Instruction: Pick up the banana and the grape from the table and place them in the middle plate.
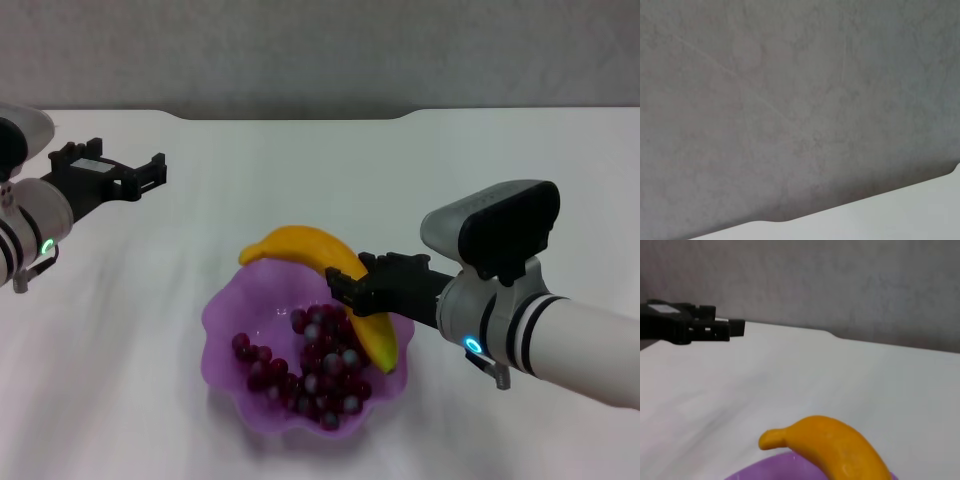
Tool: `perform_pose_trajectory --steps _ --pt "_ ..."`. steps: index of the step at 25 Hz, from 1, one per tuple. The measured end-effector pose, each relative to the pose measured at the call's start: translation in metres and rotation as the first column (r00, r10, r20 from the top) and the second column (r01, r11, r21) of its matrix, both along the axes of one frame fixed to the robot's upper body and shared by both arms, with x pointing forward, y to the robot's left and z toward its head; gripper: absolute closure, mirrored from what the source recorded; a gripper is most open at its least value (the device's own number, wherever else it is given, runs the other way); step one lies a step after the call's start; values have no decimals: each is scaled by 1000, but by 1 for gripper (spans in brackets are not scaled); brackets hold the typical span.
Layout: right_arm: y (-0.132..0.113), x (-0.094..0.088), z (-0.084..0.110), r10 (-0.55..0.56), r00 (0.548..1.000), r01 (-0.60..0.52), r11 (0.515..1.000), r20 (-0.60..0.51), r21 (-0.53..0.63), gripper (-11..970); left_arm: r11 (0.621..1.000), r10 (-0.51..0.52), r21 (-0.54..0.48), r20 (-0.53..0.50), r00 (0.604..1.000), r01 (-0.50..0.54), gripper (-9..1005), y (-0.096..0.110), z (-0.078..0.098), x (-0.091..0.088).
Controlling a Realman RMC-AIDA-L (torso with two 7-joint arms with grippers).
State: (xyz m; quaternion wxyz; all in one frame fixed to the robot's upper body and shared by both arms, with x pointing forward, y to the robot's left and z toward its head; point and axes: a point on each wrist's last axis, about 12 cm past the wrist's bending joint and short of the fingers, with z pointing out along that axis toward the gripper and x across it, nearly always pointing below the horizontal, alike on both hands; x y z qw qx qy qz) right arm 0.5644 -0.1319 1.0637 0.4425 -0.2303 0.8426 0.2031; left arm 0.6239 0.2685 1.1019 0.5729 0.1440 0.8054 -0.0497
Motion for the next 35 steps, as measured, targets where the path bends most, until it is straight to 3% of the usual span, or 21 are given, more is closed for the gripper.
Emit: perform_pose_trajectory --steps 4,14,20,25,35 --pt "1 1 0 10 1000 -10 1000 4 -10 407 1000 0 0 0 1000 0 104 0 0 0" --pt "10 5 16 60 991 -56 998 117 -35 187 1000 3 -2 -3 1000 -3 104 1 -1 -1" --pt "-16 22 33 -88 942 99 995 324 -15 134 1000 5 2 -3 1000 -5 104 2 -1 -1" --pt "-29 25 32 -116 899 157 985 422 -65 138 1000 7 7 0 1000 -7 105 2 0 0" --pt "-75 31 39 -358 819 370 927 449 64 135 1000 6 7 -9 1000 -6 105 3 -3 -1"
